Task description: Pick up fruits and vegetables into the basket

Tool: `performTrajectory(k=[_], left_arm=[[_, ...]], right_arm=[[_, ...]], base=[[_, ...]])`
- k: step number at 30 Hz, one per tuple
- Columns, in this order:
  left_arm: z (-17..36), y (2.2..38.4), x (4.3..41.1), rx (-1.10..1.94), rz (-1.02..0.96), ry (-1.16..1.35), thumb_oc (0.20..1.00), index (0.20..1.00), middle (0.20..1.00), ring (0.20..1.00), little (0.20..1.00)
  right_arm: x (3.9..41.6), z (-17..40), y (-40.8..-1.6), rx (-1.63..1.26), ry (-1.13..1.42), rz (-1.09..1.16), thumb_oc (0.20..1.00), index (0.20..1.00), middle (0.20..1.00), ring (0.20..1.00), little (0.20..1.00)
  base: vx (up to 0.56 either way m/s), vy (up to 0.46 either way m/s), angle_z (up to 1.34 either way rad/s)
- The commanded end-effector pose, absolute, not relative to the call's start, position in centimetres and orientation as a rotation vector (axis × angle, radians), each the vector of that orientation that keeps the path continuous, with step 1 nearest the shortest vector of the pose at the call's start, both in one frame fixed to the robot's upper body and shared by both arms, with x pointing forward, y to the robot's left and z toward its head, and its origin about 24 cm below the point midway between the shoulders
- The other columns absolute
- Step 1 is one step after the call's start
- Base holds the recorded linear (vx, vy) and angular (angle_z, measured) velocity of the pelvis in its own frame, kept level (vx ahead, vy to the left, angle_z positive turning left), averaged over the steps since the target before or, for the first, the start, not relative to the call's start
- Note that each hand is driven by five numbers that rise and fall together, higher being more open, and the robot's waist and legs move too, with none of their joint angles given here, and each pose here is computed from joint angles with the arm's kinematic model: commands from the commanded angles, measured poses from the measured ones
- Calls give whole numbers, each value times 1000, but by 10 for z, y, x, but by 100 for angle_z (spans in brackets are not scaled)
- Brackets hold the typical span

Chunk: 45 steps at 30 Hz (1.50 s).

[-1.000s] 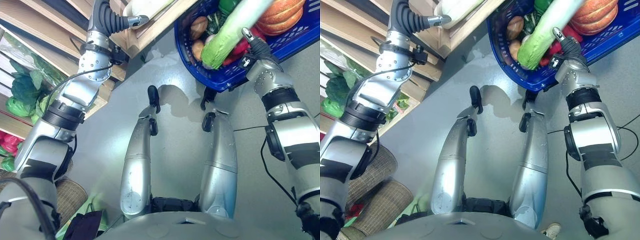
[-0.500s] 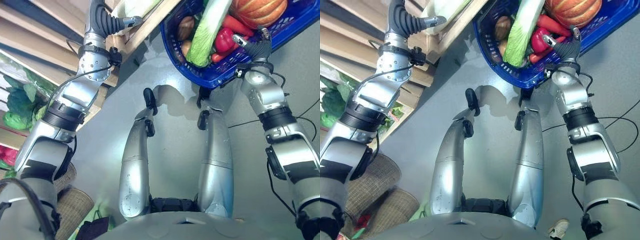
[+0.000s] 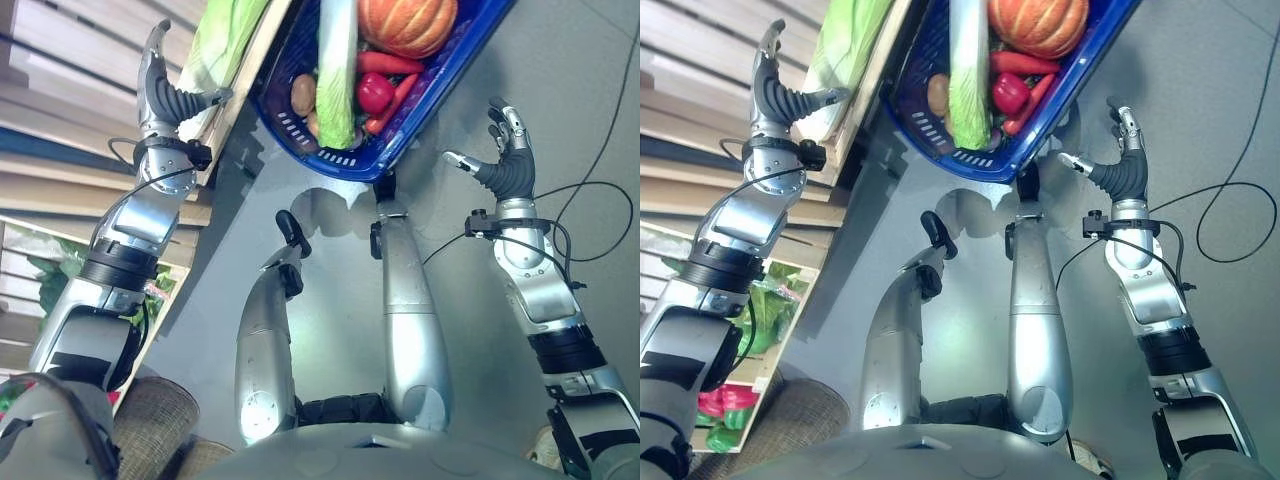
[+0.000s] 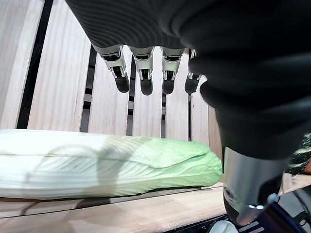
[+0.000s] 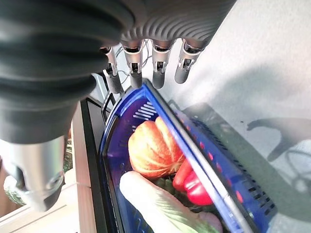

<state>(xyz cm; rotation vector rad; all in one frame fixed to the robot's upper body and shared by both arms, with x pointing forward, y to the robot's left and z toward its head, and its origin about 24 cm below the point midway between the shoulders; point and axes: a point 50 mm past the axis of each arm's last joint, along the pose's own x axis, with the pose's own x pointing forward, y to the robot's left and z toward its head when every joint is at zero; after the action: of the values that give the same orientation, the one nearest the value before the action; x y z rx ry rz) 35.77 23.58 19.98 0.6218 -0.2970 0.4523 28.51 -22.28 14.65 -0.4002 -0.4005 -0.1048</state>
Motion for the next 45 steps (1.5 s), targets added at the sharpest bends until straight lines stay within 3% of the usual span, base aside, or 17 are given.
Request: performTrajectory(k=[1,9,24,45], left_arm=[[186,266,353,523,588,-229,1000,1000,1000,1000,1000],[169,304,358,442,735,-49,1000,1000,1000,1000,1000],[151,341,353,416,836,208,1000,1000,1000,1000,1000],[127,353,347,504,809,386,1000,1000,1000,1000,1000]], right_arm=[[270,157,-227,-441,-477,-51,1000,1000,1000,1000,1000],[265,153,-232,-411,-418,-13,1000,1000,1000,1000,1000],[270,148,-232,-360,-323,0,1000,1000,1000,1000,1000],[275,136,-226,-317,-276,17,1000,1000,1000,1000,1000]], base=[[36,57,-16],[13,15,-7],[5,12,-2],[6,26,-1]])
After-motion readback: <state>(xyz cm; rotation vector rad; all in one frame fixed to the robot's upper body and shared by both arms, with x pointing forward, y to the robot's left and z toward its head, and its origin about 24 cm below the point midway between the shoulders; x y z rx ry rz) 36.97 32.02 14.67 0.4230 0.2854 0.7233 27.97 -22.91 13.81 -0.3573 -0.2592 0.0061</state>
